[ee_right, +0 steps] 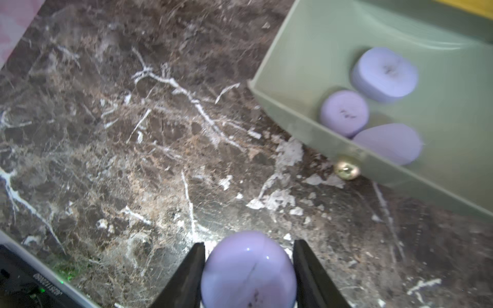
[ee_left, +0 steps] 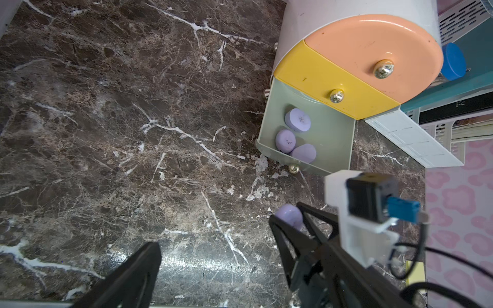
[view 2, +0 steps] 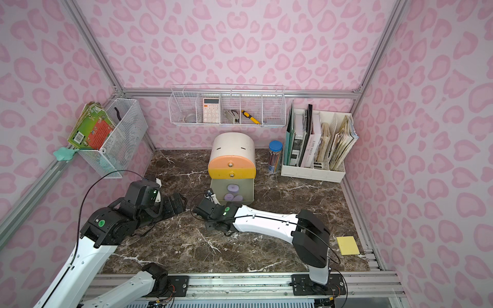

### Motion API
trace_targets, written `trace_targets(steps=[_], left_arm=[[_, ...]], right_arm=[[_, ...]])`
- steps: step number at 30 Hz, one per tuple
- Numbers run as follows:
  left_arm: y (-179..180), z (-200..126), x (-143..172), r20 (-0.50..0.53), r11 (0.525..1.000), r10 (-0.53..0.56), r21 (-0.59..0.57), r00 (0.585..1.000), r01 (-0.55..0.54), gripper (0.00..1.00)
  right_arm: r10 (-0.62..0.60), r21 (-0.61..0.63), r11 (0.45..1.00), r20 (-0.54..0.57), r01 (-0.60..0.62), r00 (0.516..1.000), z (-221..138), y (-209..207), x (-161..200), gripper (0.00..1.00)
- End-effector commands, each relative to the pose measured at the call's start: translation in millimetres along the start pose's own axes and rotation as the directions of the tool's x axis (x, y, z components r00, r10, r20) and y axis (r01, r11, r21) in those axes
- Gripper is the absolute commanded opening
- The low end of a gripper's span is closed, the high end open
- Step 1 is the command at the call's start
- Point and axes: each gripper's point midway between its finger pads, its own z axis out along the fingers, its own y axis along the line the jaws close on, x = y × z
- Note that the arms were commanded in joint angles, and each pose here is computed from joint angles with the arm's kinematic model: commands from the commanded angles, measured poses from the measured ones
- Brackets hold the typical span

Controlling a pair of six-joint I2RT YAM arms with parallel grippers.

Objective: Put the bluetooth earphones in the drawer according to color
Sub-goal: Pick up the Bluetooth earphone from the center of the board, then place the bluetooth earphone in the drawer.

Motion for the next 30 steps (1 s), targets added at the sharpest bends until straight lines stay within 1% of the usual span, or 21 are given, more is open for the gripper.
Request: trace_targets(steps=[1, 3, 5, 9, 11, 14, 20, 22, 26, 30], left_arm=[[-2, 2, -2, 0.003, 1.000, 0.006, 0.003, 1.000, -0.006, 0.99], [-3, 6, -1, -0.011, 1.000, 0.009, -0.001, 1.000, -0.009, 0.99], [-5, 10, 0, -0.026, 1.000, 0.011, -0.003, 1.000, -0.011, 0.99], [-7, 17, 2, -0.051, 1.000, 0.015, -0.006, 0.999, -0.015, 0.99], [-8, 21, 3, -0.065, 1.000, 0.018, -0.011, 0.998, -0.019, 0.99], [-10, 25, 4, -0.079, 1.000, 0.020, -0.015, 0.997, -0.021, 0.99], [-14, 35, 5, -0.107, 1.000, 0.023, -0.015, 0.994, -0.025, 0.99], [-15, 39, 6, -0.115, 0.999, 0.025, -0.018, 0.993, -0.027, 0.99], [-19, 46, -1, -0.128, 0.999, 0.030, -0.028, 0.991, -0.034, 0.99], [-26, 57, -24, -0.169, 1.000, -0.006, -0.006, 0.986, 0.005, 0.99]], right_arm=[[0.065, 0.021, 0.998, 0.087, -0.067, 0.994, -8, -29, -26, 0.40], [0.124, 0.012, 0.992, 0.123, -0.126, 0.985, -11, -50, -39, 0.40], [0.183, 0.001, 0.983, 0.145, -0.185, 0.972, -10, -74, -44, 0.40], [0.297, -0.050, 0.955, 0.196, -0.293, 0.935, -8, -111, -57, 0.40], [0.335, -0.066, 0.942, 0.209, -0.328, 0.919, -5, -126, -60, 0.41], [0.376, -0.095, 0.927, 0.208, -0.363, 0.903, 1, -142, -62, 0.41], [0.393, -0.124, 0.918, 0.176, -0.376, 0.902, 18, -155, -68, 0.43], [0.392, -0.125, 0.919, 0.165, -0.375, 0.905, 23, -156, -68, 0.47], [0.392, -0.124, 0.918, 0.149, -0.377, 0.908, 29, -157, -69, 0.60], [0.396, -0.123, 0.916, 0.147, -0.381, 0.906, 26, -158, -72, 0.69]])
